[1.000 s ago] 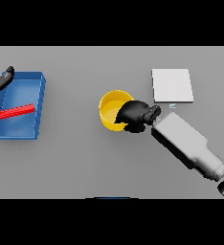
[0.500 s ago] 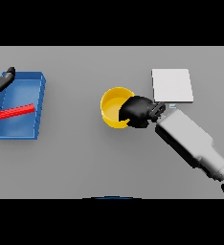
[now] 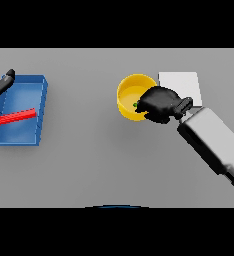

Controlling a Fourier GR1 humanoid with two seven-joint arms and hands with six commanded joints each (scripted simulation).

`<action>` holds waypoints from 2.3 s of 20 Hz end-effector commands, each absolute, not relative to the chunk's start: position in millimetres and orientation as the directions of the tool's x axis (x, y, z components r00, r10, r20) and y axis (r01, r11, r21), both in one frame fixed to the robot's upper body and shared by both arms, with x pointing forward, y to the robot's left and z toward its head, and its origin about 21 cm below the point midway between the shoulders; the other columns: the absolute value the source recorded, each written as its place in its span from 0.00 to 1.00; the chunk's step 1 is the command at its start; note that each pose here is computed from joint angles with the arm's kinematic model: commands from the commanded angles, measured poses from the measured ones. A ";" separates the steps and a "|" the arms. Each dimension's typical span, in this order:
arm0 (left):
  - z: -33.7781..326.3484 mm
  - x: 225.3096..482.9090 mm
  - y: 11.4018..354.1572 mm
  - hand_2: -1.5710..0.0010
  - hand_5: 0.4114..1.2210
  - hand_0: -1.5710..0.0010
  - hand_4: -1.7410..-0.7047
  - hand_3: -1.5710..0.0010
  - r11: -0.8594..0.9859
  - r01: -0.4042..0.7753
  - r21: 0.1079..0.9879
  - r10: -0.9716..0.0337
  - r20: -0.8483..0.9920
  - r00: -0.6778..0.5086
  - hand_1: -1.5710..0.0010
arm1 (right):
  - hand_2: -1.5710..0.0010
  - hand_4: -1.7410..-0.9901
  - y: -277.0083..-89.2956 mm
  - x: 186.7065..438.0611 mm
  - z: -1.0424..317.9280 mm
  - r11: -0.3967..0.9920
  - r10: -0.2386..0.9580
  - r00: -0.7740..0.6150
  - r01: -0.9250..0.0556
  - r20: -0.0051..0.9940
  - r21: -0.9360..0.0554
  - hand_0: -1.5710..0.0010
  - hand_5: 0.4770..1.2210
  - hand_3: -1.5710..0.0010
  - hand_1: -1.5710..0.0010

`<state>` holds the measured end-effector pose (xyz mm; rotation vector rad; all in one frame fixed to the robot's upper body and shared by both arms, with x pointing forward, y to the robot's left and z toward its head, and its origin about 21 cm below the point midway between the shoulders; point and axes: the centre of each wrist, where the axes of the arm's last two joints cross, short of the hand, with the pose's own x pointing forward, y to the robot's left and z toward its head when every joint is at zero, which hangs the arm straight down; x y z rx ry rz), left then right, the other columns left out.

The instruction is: Pick up the red beaker and tilt it to pour out 1 green nut into yellow bowl. Pick up the yellow bowl and place it on the metallic measuring scale.

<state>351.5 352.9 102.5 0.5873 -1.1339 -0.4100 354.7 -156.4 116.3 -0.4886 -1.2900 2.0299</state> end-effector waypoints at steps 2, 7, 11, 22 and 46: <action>103.0 351.5 348.3 1.00 0.34 1.00 0.98 1.00 0.780 0.012 0.625 -0.582 0.719 0.381 1.00 | 0.03 0.00 -160.5 353.6 121.0 -0.274 0.725 -0.688 -0.330 0.032 -0.903 0.01 1.00 0.26 0.00; 104.7 347.7 348.9 1.00 0.37 1.00 0.98 1.00 0.783 0.013 0.622 -0.581 0.725 0.369 1.00 | 0.02 0.00 -186.5 367.1 131.0 -0.245 0.772 -0.636 -0.291 -0.004 -0.925 0.00 1.00 0.27 0.00; 105.9 347.4 345.8 1.00 0.39 1.00 0.97 1.00 0.779 0.010 0.627 -0.578 0.712 0.399 1.00 | 0.02 0.00 -207.7 381.3 124.5 -0.204 0.830 -0.558 -0.301 -0.001 -0.931 0.00 1.00 0.27 0.00; 110.5 346.6 349.7 1.00 0.37 1.00 0.98 1.00 0.775 0.003 0.632 -0.578 0.706 0.410 1.00 | 0.07 0.00 -263.1 411.4 92.2 -0.142 0.919 -0.394 -0.338 0.003 -0.930 0.00 1.00 0.19 0.00; 104.4 350.3 345.6 1.00 0.35 1.00 0.98 1.00 0.783 0.018 0.622 -0.571 0.706 0.420 1.00 | 0.84 0.40 -275.0 421.7 72.9 -0.103 0.943 -0.325 -0.482 0.068 -0.870 0.94 0.45 0.76 0.90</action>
